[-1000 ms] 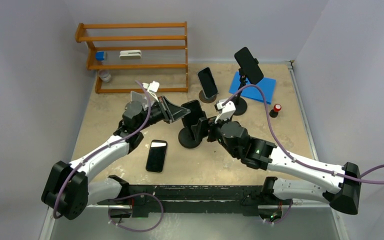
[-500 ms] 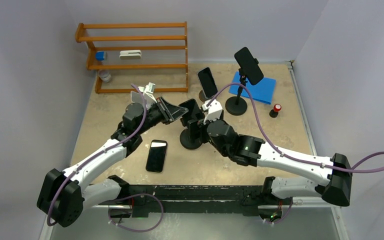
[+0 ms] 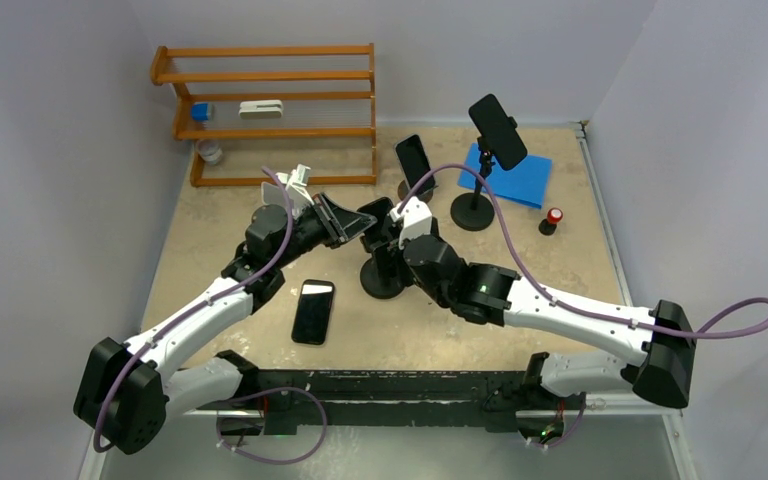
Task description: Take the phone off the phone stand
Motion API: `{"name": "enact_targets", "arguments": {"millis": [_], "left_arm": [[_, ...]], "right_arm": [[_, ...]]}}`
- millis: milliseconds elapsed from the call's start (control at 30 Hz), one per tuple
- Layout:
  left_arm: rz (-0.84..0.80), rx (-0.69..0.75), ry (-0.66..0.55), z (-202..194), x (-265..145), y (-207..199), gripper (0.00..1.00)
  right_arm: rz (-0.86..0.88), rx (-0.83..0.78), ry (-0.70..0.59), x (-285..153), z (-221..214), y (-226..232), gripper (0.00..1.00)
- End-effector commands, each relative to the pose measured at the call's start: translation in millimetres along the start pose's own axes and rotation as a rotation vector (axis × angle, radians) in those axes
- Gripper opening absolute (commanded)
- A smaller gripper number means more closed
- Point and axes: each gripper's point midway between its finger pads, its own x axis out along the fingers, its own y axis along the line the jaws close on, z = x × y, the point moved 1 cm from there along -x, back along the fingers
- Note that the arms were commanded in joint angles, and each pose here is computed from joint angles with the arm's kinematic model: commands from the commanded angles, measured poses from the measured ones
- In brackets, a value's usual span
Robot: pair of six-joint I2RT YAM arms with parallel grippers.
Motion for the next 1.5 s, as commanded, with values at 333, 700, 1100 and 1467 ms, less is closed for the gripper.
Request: {"name": "enact_targets", "arguments": {"millis": [333, 700, 1100, 1467], "left_arm": [[0.036, 0.016, -0.003, 2.1, 2.0, 6.7, 0.0], [0.031, 0.022, 0.004, 0.6, 1.4, 6.6, 0.0], [-0.024, 0.172, -0.051, 10.4, -28.6, -14.4, 0.58], [-0.024, 0.205, -0.009, -6.9, -52.1, 16.8, 0.75]], "right_arm": [[0.088, -0.013, -0.024, 7.9, 31.3, -3.3, 0.85], [0.083, -0.008, -0.038, 17.0, 33.0, -5.1, 0.64], [0.114, -0.021, -0.055, 8.5, 33.0, -5.0, 0.2], [0.149, -0.019, -0.054, 2.3, 34.3, -0.9, 0.0]]}}
